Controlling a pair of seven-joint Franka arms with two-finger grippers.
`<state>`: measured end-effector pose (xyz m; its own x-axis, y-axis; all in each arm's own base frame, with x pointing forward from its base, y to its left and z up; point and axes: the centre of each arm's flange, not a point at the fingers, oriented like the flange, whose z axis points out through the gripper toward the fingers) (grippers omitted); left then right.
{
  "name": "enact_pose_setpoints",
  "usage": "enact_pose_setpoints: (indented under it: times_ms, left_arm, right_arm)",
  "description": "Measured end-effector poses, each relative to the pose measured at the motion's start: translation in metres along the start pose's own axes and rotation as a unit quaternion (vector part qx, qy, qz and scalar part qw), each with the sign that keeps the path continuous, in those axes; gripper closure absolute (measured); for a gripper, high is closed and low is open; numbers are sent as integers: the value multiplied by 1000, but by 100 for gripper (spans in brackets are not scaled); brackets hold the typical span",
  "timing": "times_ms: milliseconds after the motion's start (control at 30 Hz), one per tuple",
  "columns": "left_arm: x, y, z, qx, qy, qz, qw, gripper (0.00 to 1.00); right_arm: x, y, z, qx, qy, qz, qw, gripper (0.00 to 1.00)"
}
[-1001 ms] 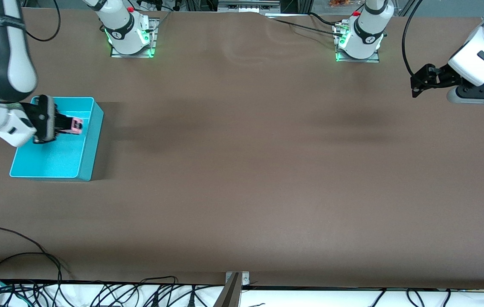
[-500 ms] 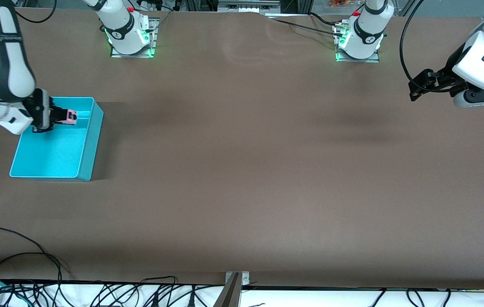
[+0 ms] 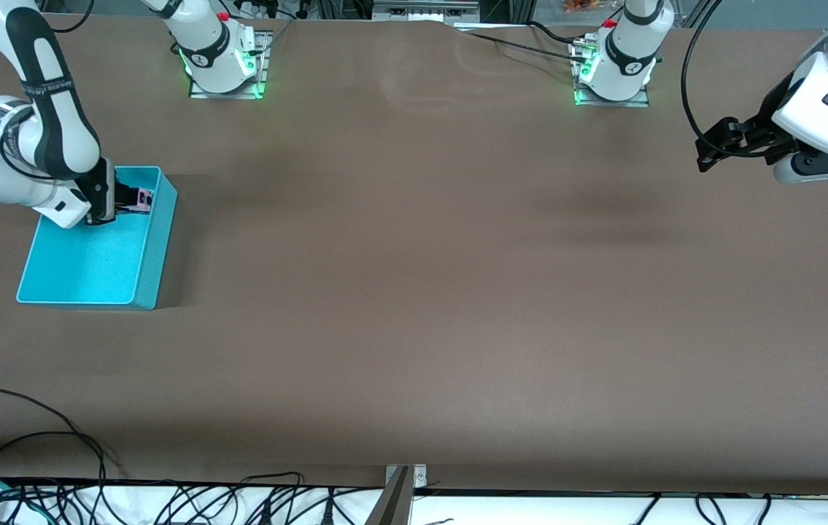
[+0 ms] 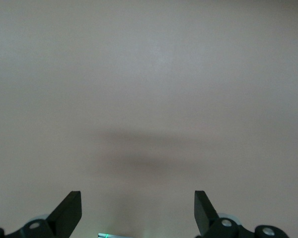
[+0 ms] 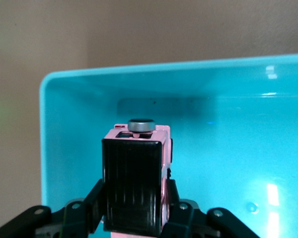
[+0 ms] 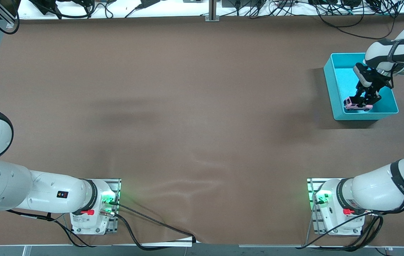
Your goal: Wind and store pink jeep toy
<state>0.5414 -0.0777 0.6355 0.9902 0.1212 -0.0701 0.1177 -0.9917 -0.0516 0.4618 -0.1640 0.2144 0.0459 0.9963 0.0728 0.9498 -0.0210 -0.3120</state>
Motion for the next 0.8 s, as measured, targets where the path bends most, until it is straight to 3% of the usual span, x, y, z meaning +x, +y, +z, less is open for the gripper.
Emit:
enact_pose_setpoints:
  times_ms: [267, 634, 801]
  left_arm:
    - [1, -5, 1, 0, -3, -5, 1000, 0]
    - [4, -14, 2, 0, -4, 5, 1000, 0]
    - [8, -31, 4, -9, -7, 2, 1000, 0]
  right_arm:
    - [-5, 3, 12, -6, 17, -4, 1000, 46]
    - [-9, 5, 13, -14, 19, -6, 1000, 2]
    - [-4, 14, -8, -24, 22, -13, 999, 0]
